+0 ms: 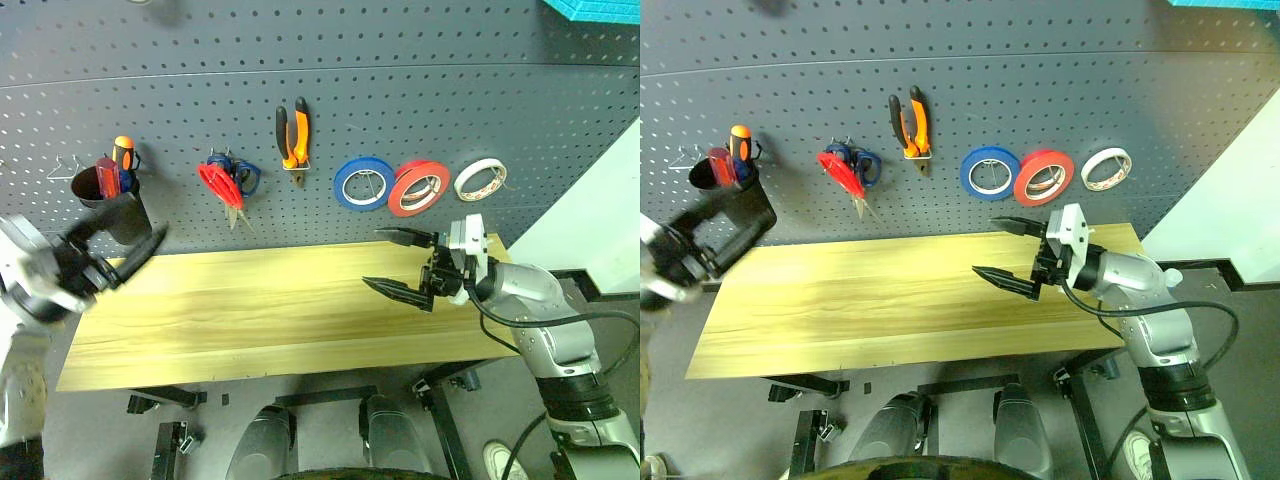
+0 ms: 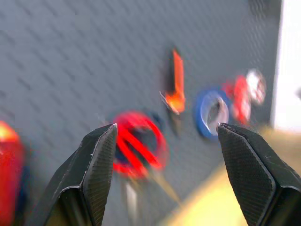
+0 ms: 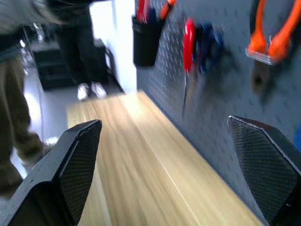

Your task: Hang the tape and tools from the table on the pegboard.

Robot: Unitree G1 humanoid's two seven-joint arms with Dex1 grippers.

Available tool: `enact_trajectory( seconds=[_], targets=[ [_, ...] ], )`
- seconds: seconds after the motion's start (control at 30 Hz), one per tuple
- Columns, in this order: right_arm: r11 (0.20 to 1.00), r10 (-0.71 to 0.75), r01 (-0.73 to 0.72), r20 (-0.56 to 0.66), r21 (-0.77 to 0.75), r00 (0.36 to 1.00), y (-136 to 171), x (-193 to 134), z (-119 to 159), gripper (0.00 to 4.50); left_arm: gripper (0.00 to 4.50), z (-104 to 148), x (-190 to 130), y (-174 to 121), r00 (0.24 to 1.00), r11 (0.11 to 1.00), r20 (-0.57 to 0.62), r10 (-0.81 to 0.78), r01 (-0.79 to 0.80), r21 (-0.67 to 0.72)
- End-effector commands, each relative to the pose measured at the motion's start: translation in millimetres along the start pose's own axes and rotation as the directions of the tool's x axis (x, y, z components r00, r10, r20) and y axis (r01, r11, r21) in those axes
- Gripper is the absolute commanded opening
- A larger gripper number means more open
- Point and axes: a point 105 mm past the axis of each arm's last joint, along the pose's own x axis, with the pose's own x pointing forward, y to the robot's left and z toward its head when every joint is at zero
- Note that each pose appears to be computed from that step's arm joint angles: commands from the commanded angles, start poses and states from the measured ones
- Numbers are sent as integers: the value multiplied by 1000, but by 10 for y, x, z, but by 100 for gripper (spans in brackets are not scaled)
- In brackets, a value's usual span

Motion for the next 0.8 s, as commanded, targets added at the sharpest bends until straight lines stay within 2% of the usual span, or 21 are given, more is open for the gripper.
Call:
enact_trajectory(
  seconds=[0.03,0.13,0.23,0.37,0.47,0.67,0.8],
  targets=[
    [997,-45,43,-47,-57,998,-51,-166,-127,450,352,-338,-92,-228,990,997,-137,-30,40,67],
    [991,-128,123,-101,-52,987,-123,-361,-365,450,352,-727,-234,-311,974,998,-224,18,-2,70],
    [986,-166,164,-151,-22,974,-120,-551,-562,450,352,-988,-350,-352,962,996,-268,57,-37,80],
    [979,-191,201,-244,17,951,-25,-841,-848,450,352,-1169,-482,-431,953,995,-294,79,-59,78],
    [971,-222,239,-301,20,927,62,-1044,-1045,450,352,-1343,-637,-481,931,994,-357,76,-43,99],
    [959,-260,282,-323,22,910,85,-1130,-1176,450,352,-1508,-749,-536,917,994,-390,82,-47,98],
    [960,-258,280,-333,20,907,123,-1113,-1239,450,352,-1567,-710,-544,921,992,-376,105,-71,104]
  ],
)
